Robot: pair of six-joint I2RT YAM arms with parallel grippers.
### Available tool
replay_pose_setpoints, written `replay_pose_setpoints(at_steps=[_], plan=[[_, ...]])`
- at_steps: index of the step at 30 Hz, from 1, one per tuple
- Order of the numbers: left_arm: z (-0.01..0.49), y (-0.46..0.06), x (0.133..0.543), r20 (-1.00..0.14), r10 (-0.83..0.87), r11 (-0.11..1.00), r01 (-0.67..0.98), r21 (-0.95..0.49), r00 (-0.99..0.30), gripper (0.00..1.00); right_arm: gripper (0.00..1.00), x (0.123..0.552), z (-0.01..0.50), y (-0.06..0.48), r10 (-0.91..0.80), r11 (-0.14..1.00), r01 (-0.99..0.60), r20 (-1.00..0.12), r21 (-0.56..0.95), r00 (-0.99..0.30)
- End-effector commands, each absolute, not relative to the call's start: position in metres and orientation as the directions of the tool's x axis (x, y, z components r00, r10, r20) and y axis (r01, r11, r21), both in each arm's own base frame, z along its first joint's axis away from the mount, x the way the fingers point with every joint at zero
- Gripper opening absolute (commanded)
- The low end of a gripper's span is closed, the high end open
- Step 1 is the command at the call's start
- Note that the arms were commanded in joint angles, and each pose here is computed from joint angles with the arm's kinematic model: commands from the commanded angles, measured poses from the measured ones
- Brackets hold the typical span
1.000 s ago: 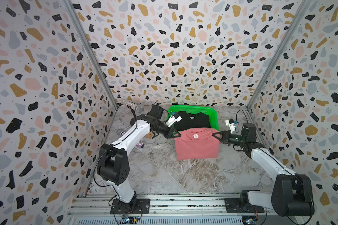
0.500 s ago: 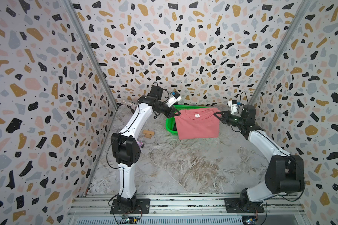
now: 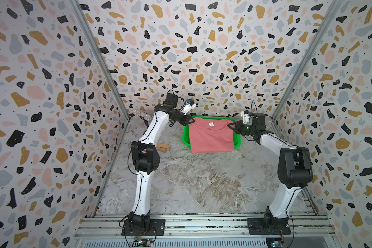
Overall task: Put the folded t-shirts into the basket
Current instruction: Place the T-shirt in the bin.
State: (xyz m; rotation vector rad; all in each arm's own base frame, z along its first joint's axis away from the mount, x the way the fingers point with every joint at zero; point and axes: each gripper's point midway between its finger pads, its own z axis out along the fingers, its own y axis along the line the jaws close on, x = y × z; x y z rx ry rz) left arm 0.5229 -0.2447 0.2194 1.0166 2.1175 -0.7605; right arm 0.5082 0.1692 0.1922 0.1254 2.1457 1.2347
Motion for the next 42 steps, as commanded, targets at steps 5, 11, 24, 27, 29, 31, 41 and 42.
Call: replay_pose_setpoints(at_steps=[5, 11, 24, 27, 29, 31, 41, 42], plan=[[0.209, -0.248, 0.561, -0.82, 0.407, 0.527, 0.837, -0.147, -0.401, 0.0, 0.0, 0.533, 0.191, 0.167, 0.423, 0.573, -0.225, -0.52, 0.788, -0.742], [0.2, -0.254, 0.586, -0.851, 0.367, 0.537, 0.832, -0.135, -0.375, 0.0, 0.0, 0.543, 0.177, 0.166, 0.418, 0.593, -0.207, -0.517, 0.778, -0.747], [0.176, -0.263, 0.604, -0.866, 0.294, 0.543, 0.816, -0.196, -0.404, 0.0, 0.0, 0.561, 0.16, 0.165, 0.409, 0.607, -0.19, -0.508, 0.772, -0.758], [0.176, -0.26, 0.612, -0.869, 0.283, 0.577, 0.796, -0.183, -0.405, 0.0, 0.0, 0.562, 0.158, 0.162, 0.413, 0.61, -0.178, -0.502, 0.772, -0.759], [0.176, -0.26, 0.615, -0.87, 0.271, 0.588, 0.787, -0.188, -0.411, 0.01, 0.0, 0.562, 0.159, 0.16, 0.416, 0.612, -0.178, -0.505, 0.77, -0.756], [0.175, -0.262, 0.615, -0.87, 0.267, 0.588, 0.785, -0.194, -0.415, 0.06, 0.0, 0.562, 0.162, 0.158, 0.415, 0.62, -0.182, -0.517, 0.763, -0.749], [0.187, -0.263, 0.616, -0.862, 0.271, 0.636, 0.752, -0.173, -0.428, 0.79, 0.53, 0.556, 0.183, 0.138, 0.433, 0.671, -0.154, -0.552, 0.726, -0.713], [0.194, -0.261, 0.612, -0.86, 0.275, 0.64, 0.749, -0.17, -0.43, 0.8, 0.54, 0.554, 0.187, 0.137, 0.426, 0.677, -0.158, -0.558, 0.719, -0.712]])
